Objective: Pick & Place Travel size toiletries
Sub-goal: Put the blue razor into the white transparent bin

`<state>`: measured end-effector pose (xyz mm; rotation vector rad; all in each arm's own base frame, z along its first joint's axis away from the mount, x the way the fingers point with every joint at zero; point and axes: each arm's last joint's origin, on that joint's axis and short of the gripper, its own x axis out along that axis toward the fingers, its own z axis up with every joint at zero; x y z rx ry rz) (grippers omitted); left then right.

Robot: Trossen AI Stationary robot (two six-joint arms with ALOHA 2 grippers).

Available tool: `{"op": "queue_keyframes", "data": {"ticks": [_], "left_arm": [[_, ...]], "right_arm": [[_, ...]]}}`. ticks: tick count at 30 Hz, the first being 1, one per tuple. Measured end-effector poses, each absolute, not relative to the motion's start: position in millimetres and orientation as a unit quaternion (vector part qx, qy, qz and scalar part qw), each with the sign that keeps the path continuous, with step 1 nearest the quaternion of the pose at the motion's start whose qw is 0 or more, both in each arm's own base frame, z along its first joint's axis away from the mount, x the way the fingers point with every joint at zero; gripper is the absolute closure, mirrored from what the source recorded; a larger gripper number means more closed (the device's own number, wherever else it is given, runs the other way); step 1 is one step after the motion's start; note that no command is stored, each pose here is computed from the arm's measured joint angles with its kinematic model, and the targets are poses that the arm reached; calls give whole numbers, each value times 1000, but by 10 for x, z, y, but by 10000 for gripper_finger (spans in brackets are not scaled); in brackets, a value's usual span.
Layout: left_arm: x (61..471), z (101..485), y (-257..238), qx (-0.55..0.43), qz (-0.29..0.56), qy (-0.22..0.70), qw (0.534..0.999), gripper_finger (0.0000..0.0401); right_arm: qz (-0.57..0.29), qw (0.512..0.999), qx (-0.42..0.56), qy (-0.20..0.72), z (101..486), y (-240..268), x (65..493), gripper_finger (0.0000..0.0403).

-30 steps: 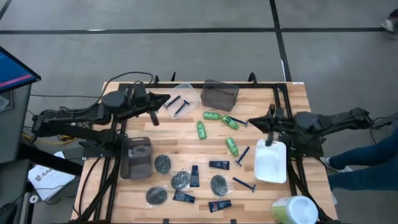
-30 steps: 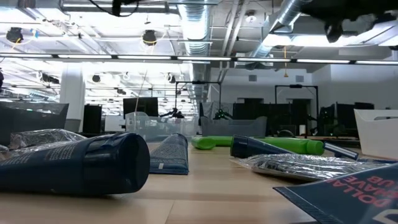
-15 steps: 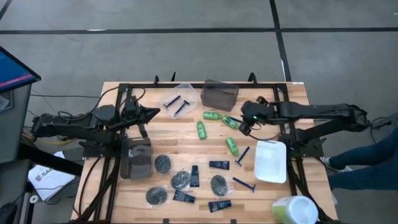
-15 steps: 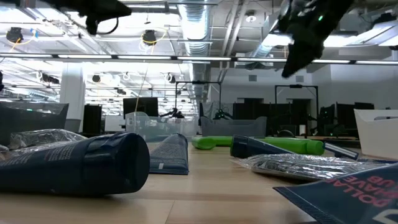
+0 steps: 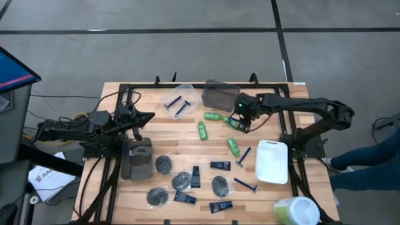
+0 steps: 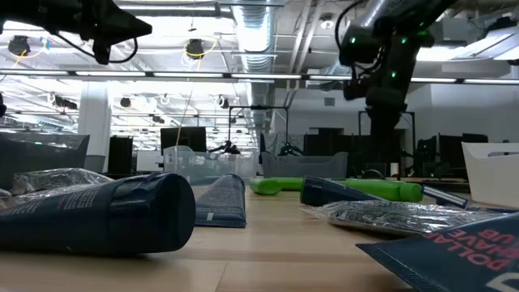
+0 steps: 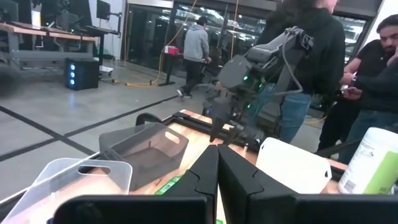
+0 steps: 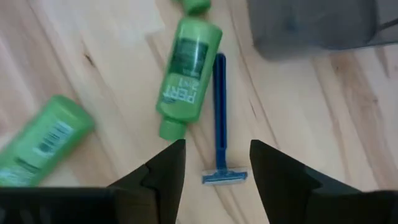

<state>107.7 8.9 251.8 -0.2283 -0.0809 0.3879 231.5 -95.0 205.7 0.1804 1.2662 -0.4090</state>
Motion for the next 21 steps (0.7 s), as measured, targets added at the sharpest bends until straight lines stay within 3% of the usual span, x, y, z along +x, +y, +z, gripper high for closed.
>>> {"op": "queue_keyframes", "data": {"ticks": [21], "left_arm": [[1063,2487,89,-124,192,-44,973,401]], "right_arm": [[-151,723,100,667,1457,-1181,2457,231]]}}
